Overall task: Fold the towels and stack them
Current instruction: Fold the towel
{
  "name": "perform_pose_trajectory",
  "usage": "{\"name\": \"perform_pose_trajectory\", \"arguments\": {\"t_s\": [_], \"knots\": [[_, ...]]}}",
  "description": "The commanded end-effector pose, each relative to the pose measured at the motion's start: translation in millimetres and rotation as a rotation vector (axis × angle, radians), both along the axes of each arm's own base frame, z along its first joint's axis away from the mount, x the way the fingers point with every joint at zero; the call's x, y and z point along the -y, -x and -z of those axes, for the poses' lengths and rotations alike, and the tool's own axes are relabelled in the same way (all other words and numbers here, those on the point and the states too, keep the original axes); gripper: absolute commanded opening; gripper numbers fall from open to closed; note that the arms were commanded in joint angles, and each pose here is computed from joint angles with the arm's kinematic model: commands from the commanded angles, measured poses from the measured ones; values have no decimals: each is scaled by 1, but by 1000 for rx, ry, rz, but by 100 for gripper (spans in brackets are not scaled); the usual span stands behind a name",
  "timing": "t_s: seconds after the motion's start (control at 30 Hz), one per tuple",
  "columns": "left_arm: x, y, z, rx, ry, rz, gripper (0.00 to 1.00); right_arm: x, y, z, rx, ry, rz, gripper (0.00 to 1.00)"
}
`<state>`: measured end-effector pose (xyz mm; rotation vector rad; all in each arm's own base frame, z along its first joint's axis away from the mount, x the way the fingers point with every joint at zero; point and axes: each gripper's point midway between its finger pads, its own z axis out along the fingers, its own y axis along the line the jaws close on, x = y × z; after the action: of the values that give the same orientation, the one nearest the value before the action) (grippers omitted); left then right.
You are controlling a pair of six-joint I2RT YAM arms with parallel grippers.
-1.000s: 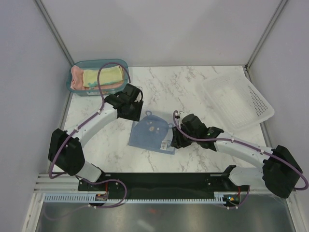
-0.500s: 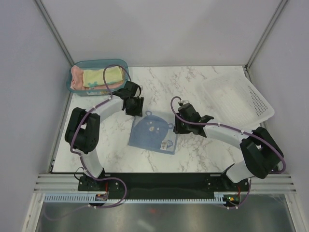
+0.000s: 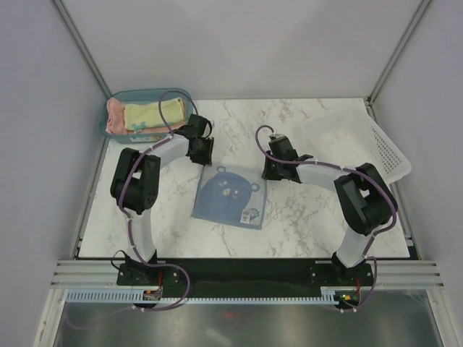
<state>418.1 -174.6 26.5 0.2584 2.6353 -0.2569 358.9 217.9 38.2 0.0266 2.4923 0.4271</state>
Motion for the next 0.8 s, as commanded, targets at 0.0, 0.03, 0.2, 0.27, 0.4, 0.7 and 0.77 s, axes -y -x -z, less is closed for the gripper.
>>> {"name": "perform_pose_trajectory", "arguments": {"t_s": [0.0,0.03,0.2,0.27,0.4,0.7,0.77], "knots": [[-4,-25,-13,74,-17,10,36,-2,-25,-1,49,-2,11,22],[-4,-27,-11,72,-20,12,36,3,-27,5,42,11,20,21],[-10,-32,0,58,-38,1,36,3,-36,16,48,14,5,18],[-11,-32,4,52,-42,2,36,3,-37,23,46,24,1,22],[-8,-29,5,41,-25,6,36,12,-43,20,78,59,35,25],[-4,7,5,-55,74,-164,37,36,-76,-4,151,160,75,26],[-4,16,4,-71,85,-174,37,36,-78,-6,146,147,53,26]]}}
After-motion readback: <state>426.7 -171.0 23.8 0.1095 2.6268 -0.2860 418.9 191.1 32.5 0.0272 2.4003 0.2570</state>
